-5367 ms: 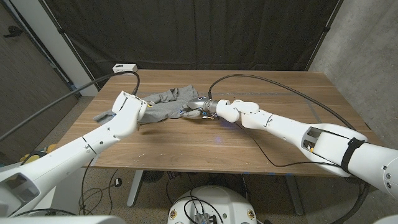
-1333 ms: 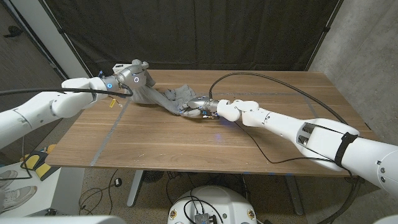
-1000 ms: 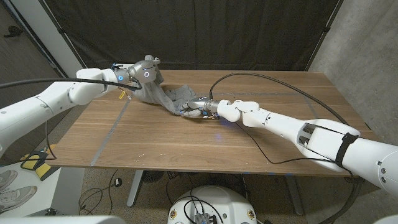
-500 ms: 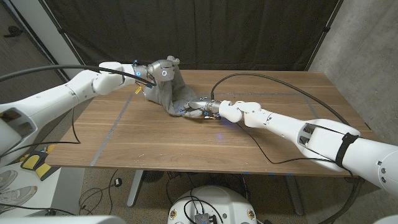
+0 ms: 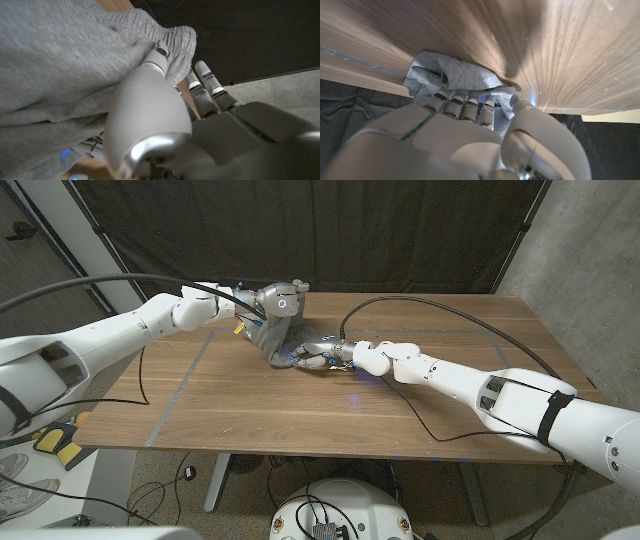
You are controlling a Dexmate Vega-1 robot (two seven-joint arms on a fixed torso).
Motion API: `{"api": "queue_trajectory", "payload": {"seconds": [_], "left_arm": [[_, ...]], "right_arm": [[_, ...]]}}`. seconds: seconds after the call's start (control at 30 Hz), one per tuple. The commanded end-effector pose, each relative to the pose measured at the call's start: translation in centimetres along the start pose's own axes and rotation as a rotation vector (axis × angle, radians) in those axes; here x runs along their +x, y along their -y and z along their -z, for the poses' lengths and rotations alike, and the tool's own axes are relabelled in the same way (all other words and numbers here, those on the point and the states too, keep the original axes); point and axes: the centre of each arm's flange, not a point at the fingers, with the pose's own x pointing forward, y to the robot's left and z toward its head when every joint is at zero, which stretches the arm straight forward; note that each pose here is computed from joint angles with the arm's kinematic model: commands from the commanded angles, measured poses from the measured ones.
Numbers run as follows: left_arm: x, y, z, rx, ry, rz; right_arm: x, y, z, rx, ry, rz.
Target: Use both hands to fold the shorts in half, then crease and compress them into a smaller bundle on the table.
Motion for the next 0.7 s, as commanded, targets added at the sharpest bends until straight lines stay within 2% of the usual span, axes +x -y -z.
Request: {"api": "queue_trajectory", "payload": {"seconds": [0.03,0.37,0.7], "left_arm": [[2.6,-1.2,-1.7,-0.081,0.009,-0.093],[3.2,-1.3,-3.0,-0.128,0.032,-0.097],[4.7,-1.1,-5.2,-0.149,-0.054,-0.032]], "right_arm": [[-0.2,0.1,0.6,0.01,-0.008,-0.003],[0.0,0.1,0.9,0.014,-0.004,-0.008],[-0.2,0.5,1.2,0.021,-0.003,-0.006]]}}
